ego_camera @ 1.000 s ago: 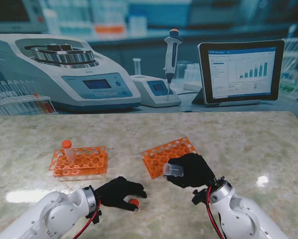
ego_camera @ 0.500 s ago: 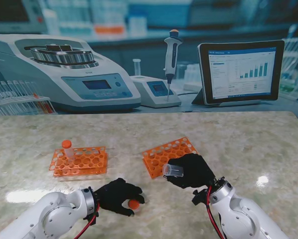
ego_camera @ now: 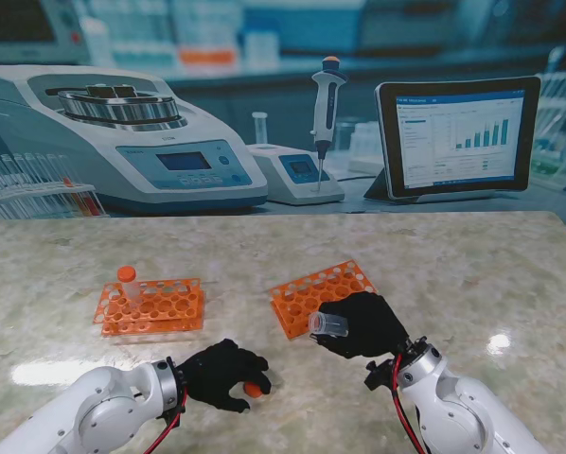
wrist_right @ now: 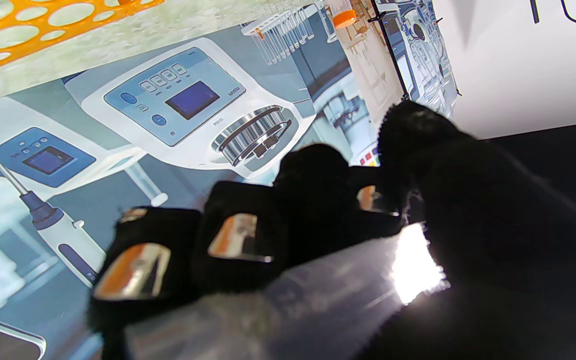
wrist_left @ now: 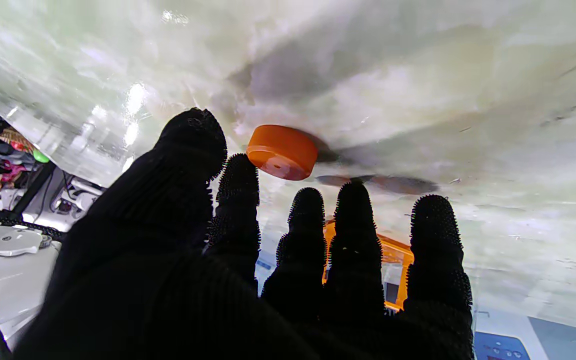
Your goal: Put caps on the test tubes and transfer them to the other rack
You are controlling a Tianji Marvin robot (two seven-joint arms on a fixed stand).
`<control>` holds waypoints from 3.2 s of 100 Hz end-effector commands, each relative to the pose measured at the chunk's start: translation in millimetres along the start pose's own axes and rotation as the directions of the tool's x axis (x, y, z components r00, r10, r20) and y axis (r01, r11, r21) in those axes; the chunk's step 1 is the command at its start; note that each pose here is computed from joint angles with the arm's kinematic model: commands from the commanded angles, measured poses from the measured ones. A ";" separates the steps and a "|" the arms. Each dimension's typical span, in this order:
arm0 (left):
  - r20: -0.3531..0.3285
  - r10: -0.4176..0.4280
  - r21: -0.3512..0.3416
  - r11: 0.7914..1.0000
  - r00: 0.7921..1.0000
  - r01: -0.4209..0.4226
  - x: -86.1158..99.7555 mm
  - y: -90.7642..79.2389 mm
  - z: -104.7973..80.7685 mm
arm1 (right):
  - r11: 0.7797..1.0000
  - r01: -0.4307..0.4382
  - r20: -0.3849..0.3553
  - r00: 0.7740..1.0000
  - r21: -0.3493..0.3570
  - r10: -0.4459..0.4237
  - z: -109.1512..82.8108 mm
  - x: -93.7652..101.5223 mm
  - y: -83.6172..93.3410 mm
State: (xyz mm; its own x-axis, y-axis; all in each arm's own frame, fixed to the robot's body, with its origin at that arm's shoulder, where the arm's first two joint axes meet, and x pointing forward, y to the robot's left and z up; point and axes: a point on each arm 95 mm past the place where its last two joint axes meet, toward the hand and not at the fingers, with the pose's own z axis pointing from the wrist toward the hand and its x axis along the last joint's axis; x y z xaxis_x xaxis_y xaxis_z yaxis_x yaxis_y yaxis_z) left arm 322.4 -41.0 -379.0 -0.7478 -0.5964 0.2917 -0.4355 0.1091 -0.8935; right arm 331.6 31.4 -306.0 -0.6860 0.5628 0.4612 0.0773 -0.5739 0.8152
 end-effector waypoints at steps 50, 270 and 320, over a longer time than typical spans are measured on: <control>0.014 0.030 -0.036 0.999 0.999 -0.029 -10.5 18.4 5.9 | 1.000 0.001 0.009 1.000 0.000 -0.001 -1.3 2.1 -0.7; 0.058 0.051 0.036 0.998 0.997 -0.053 -25.3 14.0 14.4 | 0.999 -0.013 0.008 1.000 -0.038 0.014 -7.7 1.5 7.4; 0.022 0.057 0.101 0.993 0.998 -0.059 -19.9 -6.6 22.7 | 0.999 -0.014 0.012 1.000 -0.035 0.015 -7.3 0.0 7.7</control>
State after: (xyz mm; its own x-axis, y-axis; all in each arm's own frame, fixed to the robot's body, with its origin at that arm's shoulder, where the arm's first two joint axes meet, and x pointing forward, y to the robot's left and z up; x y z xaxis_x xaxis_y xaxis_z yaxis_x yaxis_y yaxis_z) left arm 352.4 -46.4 -385.8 -0.7588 -0.6100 0.2285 -0.3350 0.0646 -0.9400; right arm 328.8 20.4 -300.7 -0.6786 0.5655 0.4687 0.0531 -0.5987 0.7992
